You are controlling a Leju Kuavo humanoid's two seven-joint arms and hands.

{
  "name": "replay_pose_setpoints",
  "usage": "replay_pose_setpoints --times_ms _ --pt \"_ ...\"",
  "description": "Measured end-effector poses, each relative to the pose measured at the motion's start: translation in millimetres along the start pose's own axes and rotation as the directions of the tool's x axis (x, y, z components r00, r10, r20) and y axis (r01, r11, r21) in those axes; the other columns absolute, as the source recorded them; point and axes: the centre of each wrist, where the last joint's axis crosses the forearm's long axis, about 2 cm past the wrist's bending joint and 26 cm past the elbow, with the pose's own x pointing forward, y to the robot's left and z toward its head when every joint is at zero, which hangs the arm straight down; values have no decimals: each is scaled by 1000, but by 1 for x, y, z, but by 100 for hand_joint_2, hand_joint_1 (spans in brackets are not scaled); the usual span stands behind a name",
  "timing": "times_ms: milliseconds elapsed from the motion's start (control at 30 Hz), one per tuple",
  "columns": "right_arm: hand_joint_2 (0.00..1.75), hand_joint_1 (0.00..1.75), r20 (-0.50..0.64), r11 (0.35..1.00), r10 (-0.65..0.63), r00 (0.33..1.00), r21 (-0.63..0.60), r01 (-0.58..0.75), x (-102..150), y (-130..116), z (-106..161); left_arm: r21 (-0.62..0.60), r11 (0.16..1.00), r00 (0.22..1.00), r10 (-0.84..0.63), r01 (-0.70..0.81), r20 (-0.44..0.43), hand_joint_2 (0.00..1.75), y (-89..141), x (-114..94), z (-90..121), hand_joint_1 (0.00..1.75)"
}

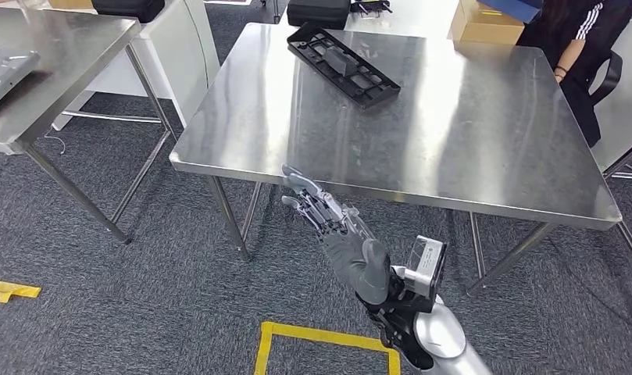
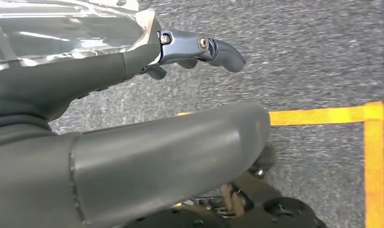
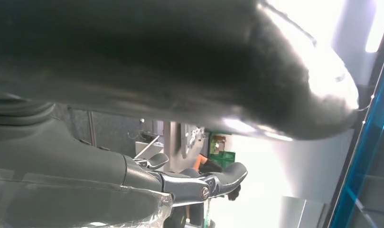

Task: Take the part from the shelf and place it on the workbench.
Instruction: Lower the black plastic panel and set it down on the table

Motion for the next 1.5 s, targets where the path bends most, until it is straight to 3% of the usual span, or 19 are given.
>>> replay_pose_setpoints --times_ms 1500 --pt "0 0 -10 1000 -9 1000 10 9 -2 1 0 8 1000 1000 -2 2 -6 0 4 0 -1 0"
